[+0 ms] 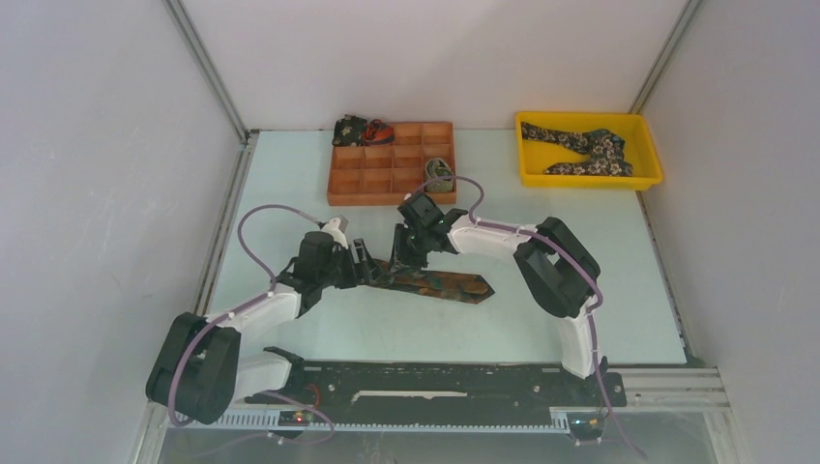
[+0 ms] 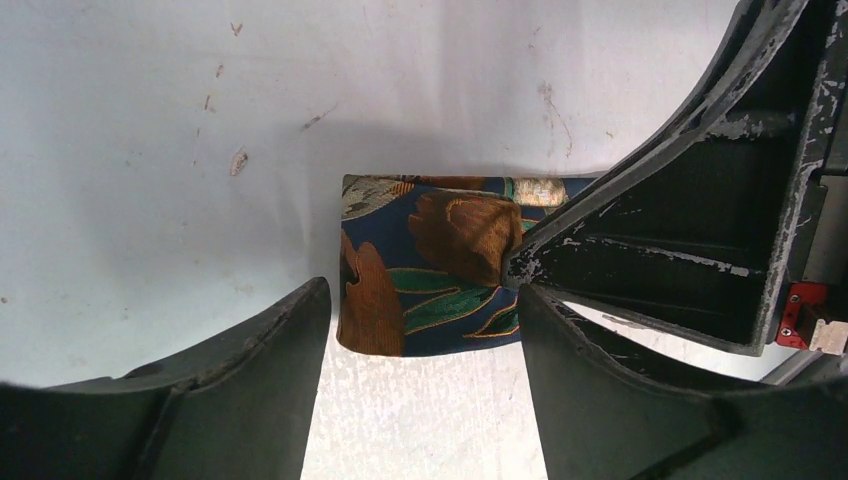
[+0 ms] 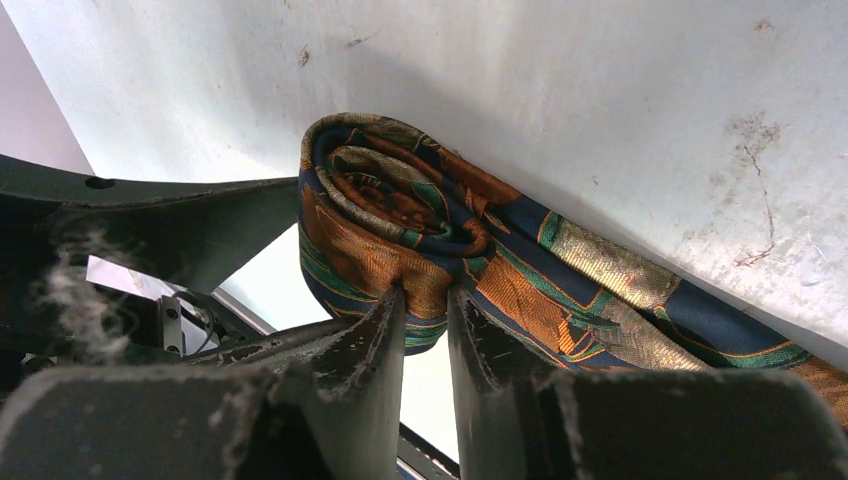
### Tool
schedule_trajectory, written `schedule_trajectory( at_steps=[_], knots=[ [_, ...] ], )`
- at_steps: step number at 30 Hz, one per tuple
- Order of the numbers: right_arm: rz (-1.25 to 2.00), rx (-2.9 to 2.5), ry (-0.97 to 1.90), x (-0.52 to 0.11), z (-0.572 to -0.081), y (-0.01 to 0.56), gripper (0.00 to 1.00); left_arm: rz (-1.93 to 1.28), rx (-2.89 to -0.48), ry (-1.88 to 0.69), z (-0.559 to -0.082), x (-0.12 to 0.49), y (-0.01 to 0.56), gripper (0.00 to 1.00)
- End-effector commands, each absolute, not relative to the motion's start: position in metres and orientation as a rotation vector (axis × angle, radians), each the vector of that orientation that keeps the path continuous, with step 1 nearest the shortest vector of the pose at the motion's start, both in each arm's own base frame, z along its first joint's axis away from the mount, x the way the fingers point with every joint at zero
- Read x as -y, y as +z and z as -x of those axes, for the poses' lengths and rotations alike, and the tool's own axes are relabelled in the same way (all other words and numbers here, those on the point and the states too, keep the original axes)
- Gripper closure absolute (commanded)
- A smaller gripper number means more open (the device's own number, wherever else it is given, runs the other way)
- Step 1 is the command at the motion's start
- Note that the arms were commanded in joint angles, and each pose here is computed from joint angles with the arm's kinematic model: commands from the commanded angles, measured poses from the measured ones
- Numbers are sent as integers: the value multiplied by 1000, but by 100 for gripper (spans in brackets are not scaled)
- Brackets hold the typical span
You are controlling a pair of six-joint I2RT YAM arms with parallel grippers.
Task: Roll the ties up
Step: Roll the tie at the center of the board.
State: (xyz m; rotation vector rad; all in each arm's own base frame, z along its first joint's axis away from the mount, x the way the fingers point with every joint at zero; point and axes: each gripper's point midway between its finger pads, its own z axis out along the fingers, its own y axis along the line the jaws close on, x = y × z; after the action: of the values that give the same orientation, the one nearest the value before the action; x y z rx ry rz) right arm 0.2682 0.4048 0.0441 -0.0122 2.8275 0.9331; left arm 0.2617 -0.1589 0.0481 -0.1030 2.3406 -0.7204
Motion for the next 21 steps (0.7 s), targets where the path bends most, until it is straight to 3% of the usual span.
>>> schedule_trajectory(
  at_steps=[1,21],
  knots=[
    [19,-2831,862,-400,-277,25,76,98,-2313,-779,-266,164,51,26],
    [-8,-2887,785,-383,-269,-3,79,107,-2343,-880,-266,168,32,35]
  ],
)
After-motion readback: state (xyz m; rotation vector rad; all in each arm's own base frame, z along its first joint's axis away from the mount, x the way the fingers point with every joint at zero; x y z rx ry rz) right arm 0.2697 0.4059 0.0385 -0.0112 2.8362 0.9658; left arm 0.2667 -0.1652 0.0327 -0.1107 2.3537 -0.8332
